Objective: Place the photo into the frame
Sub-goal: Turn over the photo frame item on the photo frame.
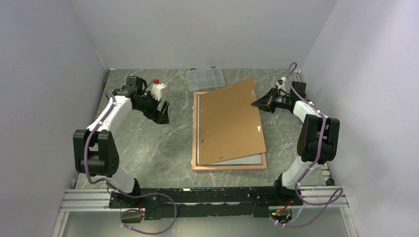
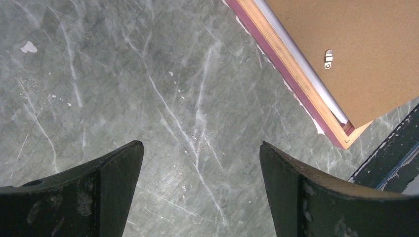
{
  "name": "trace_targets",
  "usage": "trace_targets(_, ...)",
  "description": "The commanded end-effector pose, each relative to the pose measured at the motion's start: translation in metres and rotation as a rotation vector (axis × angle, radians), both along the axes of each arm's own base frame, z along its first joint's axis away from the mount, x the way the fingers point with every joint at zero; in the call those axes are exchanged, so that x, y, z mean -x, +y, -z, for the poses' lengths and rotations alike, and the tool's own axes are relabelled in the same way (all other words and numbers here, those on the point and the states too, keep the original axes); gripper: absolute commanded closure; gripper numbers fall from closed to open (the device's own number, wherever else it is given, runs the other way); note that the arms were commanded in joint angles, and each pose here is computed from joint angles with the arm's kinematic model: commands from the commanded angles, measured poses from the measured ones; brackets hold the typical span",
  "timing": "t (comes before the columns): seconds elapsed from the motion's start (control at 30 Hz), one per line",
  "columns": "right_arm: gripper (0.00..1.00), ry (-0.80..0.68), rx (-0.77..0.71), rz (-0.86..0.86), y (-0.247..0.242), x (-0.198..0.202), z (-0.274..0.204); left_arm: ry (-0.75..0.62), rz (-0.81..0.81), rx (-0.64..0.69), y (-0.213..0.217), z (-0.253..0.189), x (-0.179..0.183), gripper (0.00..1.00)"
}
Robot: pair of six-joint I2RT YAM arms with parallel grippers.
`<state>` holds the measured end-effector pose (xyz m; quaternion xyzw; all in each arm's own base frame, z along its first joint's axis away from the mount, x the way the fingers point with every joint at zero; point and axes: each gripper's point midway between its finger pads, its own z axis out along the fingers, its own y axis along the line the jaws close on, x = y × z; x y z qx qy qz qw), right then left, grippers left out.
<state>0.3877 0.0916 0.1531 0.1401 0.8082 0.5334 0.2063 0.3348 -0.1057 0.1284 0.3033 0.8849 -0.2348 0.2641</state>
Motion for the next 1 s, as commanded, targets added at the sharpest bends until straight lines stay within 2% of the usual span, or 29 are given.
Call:
trace_targets(0.0, 1.00, -0.080, -0.052, -0.053, 0.010, -0.008, -0.026, -0.017, 0.021, -0.004, -0.003, 0.004, -0.002, 0.08)
trace_targets(0.43, 1.00, -0.065, -0.033, -0.071, 0.026, -0.007, -0.013, -0.006, 0.036, -0.029, -0.005, 0.013, 0.000, 0.07)
trace_targets(0.63, 1.00, -0.041, 0.056, -0.076, 0.031, -0.002, 0.008, -0.006, 0.039, -0.034, -0.004, 0.013, 0.002, 0.07)
trace_targets(0.8, 0.80, -0.035, 0.134, -0.064, 0.030, 0.001, 0.020, -0.006, 0.038, -0.039, -0.003, 0.012, 0.002, 0.07)
trace_targets(0.97, 0.72, -0.033, 0.199, -0.058, 0.029, 0.000, 0.027, -0.008, 0.039, -0.038, -0.003, 0.010, 0.003, 0.06)
